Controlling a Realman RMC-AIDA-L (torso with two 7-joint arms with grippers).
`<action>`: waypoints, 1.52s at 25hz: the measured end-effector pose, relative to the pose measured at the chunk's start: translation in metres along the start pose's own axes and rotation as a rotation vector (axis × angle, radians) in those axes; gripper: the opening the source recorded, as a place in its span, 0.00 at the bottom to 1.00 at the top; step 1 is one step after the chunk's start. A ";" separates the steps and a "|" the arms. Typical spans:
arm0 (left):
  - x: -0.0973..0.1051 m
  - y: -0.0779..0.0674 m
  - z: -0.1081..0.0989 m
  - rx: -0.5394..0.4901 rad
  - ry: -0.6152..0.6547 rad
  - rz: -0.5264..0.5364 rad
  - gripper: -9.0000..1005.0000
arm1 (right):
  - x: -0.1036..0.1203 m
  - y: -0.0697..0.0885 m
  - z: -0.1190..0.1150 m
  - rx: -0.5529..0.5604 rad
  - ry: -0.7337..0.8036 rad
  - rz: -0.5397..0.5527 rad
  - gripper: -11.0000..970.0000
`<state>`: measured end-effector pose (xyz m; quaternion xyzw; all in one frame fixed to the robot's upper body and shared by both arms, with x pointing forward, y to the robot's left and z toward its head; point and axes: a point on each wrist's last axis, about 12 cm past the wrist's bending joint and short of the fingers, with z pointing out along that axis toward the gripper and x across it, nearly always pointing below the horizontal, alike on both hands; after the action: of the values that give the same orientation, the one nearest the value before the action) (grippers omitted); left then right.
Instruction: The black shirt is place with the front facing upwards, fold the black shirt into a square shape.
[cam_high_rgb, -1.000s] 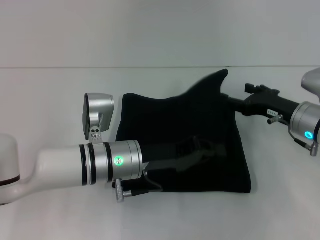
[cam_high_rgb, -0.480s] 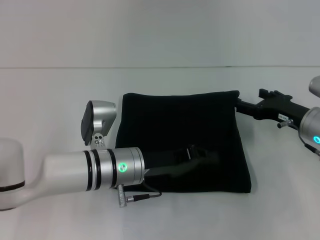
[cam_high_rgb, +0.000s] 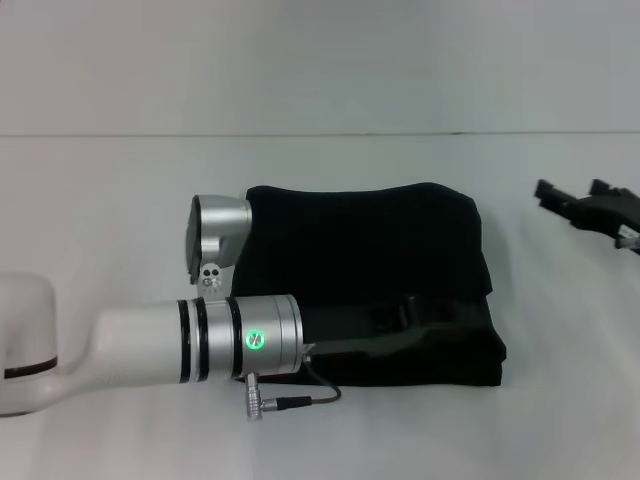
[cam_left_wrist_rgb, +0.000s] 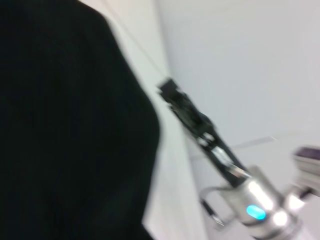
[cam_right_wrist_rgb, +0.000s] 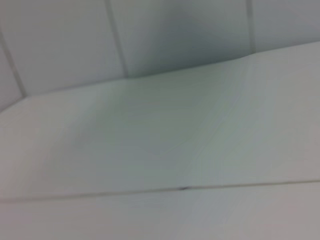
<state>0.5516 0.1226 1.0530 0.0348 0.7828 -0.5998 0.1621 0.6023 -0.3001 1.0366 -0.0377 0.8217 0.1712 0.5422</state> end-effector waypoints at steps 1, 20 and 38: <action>0.001 -0.004 -0.001 0.035 0.017 0.012 0.33 | 0.001 -0.002 -0.002 0.008 -0.012 0.018 0.98; -0.012 0.004 -0.124 0.023 -0.212 0.649 0.85 | 0.024 0.066 -0.031 -0.587 -0.042 -0.253 0.98; -0.005 0.015 -0.134 -0.038 -0.313 0.673 0.89 | 0.037 0.055 -0.011 -0.407 0.124 -0.196 0.98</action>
<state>0.5321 0.2546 1.0710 0.1948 0.7043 -0.4964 0.4687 0.5635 -0.2473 1.0207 -0.2361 0.7944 0.2773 0.4862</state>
